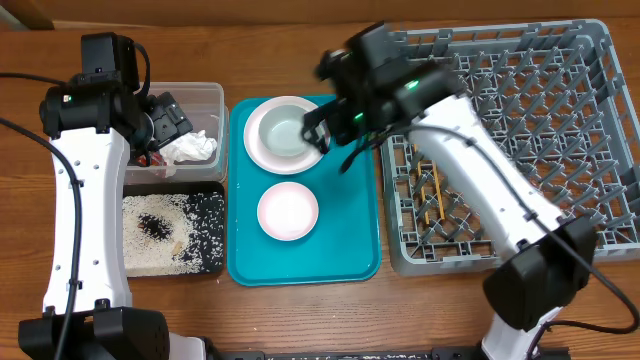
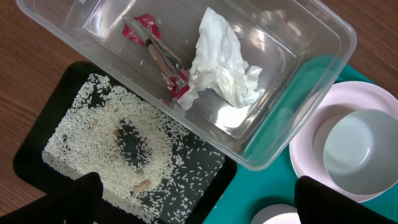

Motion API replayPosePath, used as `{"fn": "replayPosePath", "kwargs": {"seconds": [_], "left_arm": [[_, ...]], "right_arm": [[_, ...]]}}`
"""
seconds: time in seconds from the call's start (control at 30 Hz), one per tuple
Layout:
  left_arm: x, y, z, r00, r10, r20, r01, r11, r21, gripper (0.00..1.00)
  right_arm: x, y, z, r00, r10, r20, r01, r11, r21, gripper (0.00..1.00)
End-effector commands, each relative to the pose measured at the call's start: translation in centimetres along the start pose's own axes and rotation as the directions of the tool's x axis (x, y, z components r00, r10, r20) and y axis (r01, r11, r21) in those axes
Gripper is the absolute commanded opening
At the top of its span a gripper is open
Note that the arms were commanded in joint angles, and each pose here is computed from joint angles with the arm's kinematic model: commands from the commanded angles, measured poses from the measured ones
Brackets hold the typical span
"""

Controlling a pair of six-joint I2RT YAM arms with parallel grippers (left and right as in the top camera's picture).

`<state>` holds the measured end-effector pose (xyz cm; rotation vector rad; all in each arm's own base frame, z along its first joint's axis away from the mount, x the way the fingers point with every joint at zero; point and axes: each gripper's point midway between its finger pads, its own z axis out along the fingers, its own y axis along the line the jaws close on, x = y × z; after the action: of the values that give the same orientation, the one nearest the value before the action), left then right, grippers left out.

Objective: Sort waste into correct bins and load items into the dishwasher
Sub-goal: 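Move the right gripper back to the pink bowl on the teal tray, then lower the right gripper and grasp the rim of the pink bowl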

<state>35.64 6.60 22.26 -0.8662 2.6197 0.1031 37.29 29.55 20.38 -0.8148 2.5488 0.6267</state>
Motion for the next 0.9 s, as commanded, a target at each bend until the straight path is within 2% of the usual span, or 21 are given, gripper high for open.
{"fn": "replayPosePath", "kwargs": {"seconds": [0.0, 0.17, 0.33, 0.43, 0.57, 0.63, 0.87], "left_arm": [[-0.5, 0.0, -0.1, 1.000, 0.003, 0.012, -0.003, 1.000, -0.003, 1.00], [-0.5, 0.0, -0.1, 1.000, 0.003, 0.011, -0.003, 1.000, -0.002, 1.00], [-0.5, 0.0, -0.1, 1.000, 0.003, 0.012, -0.003, 1.000, -0.003, 1.00], [-0.5, 0.0, -0.1, 1.000, 0.003, 0.012, -0.003, 1.000, -0.003, 1.00], [-0.5, 0.0, -0.1, 1.000, 0.003, 0.012, -0.003, 1.000, -0.003, 1.00], [-0.5, 0.0, -0.1, 1.000, 0.003, 0.012, -0.003, 1.000, -0.003, 1.00], [-0.5, 0.0, -0.1, 1.000, 0.003, 0.011, -0.003, 1.000, -0.002, 1.00]], "right_arm": [[0.5, 2.4, 2.0, 0.998, -0.045, -0.033, 0.045, 0.999, -0.005, 1.00], [1.1, 5.2, 5.5, 0.993, -0.101, -0.060, 0.100, 0.995, -0.017, 0.97], [1.2, 4.0, 9.2, 0.987, -0.139, -0.075, 0.148, 0.982, 0.118, 0.87], [1.4, 3.4, 10.1, 0.986, -0.139, -0.087, 0.151, 0.978, 0.147, 0.78], [1.4, 3.3, 10.4, 0.986, -0.139, -0.088, 0.151, 0.978, 0.146, 0.63], [1.8, 3.9, 10.4, 0.985, -0.137, -0.101, 0.148, 0.982, 0.115, 0.59], [5.1, 6.4, 10.3, 0.974, -0.069, -0.216, 0.074, 0.997, 0.014, 0.53]]}}
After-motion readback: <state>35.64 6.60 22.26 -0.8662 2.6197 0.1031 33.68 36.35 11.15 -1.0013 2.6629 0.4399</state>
